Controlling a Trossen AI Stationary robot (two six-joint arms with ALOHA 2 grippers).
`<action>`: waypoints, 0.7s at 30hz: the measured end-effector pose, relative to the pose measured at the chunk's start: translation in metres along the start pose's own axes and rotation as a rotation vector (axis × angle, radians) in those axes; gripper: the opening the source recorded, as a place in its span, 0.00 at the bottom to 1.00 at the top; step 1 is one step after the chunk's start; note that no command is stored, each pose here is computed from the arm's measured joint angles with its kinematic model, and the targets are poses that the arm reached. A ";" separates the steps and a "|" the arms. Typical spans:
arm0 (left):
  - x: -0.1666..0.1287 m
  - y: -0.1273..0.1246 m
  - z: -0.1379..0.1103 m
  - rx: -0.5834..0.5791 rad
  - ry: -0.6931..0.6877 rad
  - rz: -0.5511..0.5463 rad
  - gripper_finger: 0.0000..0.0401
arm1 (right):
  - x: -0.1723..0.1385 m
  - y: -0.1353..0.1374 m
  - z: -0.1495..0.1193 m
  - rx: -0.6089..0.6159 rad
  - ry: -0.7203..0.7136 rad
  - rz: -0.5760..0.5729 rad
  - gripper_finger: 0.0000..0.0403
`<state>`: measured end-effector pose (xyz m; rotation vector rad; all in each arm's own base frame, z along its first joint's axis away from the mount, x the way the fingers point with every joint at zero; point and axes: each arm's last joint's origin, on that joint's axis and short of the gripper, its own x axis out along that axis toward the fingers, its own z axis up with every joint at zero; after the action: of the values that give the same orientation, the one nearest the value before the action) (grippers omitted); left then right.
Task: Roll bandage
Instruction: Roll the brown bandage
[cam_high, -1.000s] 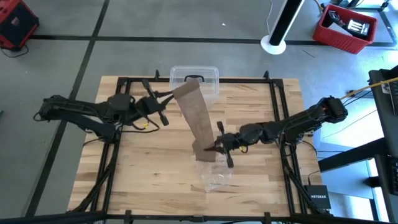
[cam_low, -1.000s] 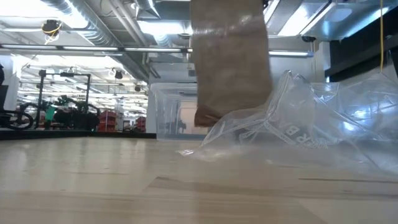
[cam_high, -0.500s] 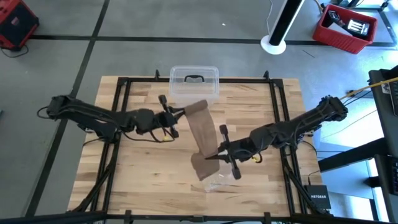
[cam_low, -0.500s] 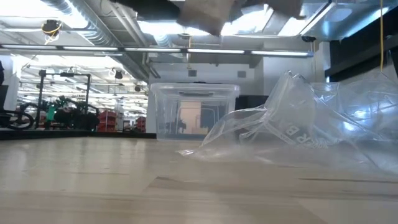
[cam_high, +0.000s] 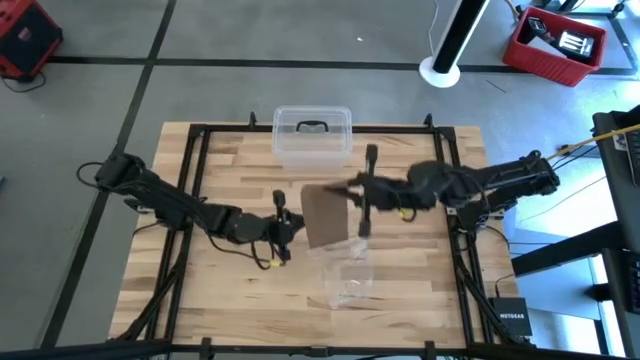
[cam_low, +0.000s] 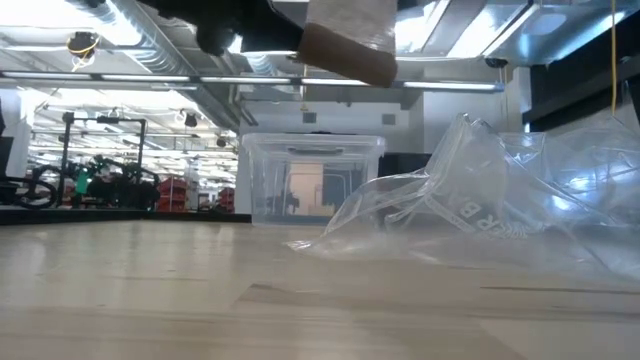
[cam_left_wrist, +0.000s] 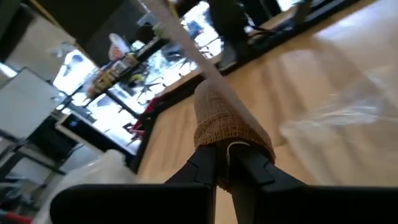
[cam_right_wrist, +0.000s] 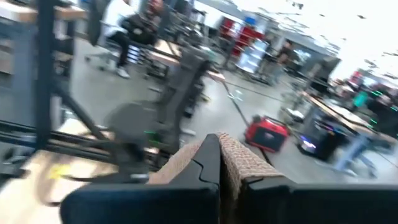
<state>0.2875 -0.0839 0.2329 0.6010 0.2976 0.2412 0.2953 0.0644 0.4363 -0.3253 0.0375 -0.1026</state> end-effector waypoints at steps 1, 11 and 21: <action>0.000 -0.005 0.000 0.000 -0.004 -0.016 0.04 | 0.002 -0.006 -0.003 0.000 0.011 -0.021 0.01; -0.013 -0.028 0.011 -0.017 -0.075 -0.099 0.04 | 0.018 -0.055 -0.048 0.030 0.199 -0.143 0.01; -0.026 -0.039 0.027 -0.037 -0.141 -0.170 0.04 | 0.026 -0.076 -0.130 0.172 0.394 -0.131 0.01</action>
<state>0.2782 -0.1370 0.2363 0.5499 0.2065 0.0408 0.3075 -0.0515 0.3374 -0.1310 0.3963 -0.2967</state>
